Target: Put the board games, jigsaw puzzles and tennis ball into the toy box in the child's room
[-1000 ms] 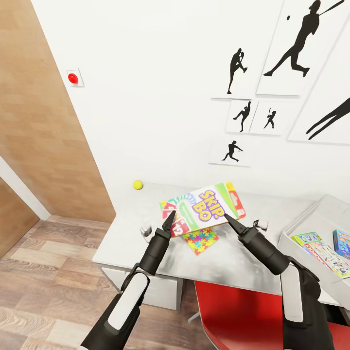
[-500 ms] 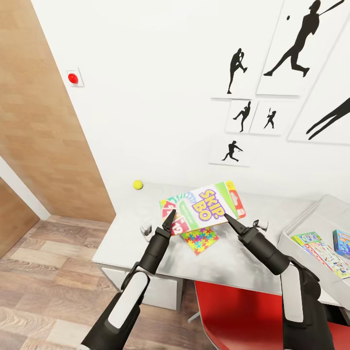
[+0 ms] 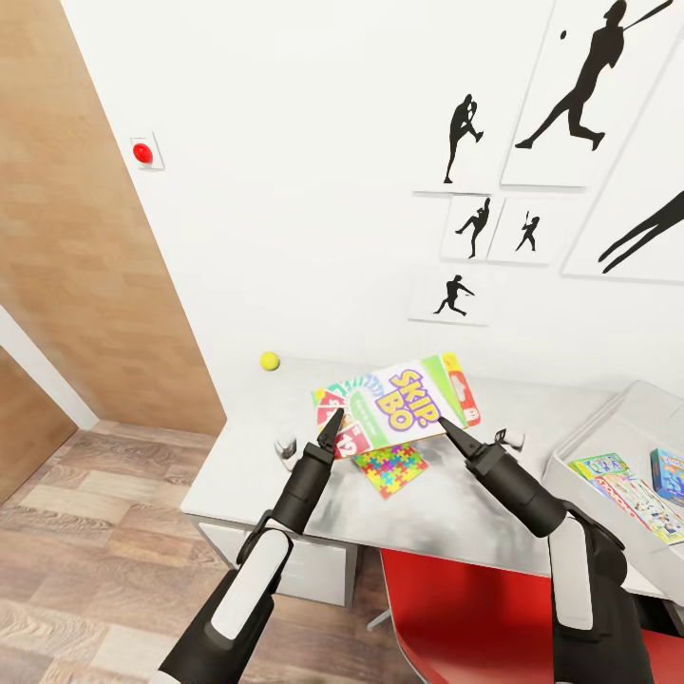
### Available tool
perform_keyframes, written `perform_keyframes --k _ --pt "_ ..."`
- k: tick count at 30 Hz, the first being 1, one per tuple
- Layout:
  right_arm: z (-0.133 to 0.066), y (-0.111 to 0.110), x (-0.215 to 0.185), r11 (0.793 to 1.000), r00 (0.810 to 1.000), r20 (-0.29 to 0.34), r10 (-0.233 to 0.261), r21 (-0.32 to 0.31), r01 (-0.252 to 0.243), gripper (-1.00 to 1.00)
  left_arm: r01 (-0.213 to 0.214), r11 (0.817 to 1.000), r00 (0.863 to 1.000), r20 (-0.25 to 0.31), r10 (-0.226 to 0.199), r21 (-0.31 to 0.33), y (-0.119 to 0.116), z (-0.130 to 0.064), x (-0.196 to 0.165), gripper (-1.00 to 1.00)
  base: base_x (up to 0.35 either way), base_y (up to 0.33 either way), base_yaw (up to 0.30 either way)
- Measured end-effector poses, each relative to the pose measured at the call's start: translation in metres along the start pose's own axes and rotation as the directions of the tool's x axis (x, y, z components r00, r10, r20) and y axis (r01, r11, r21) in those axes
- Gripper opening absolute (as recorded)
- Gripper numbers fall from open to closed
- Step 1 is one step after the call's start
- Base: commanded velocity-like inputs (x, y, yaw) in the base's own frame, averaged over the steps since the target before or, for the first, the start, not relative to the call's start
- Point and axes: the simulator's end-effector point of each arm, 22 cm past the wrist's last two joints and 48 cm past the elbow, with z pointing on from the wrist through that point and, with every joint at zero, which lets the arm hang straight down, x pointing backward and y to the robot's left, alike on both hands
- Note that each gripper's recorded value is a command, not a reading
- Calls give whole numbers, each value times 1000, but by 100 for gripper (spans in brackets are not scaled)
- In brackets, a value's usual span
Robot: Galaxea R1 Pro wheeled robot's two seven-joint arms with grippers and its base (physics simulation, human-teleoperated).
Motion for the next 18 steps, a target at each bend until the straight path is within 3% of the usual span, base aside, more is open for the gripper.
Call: perform_keyframes --k 18 --pt "0 1 -3 1000 1000 9 -1 -5 1 -100 -6 1000 1000 -8 6 9 -4 3 0 100 0 0 0"
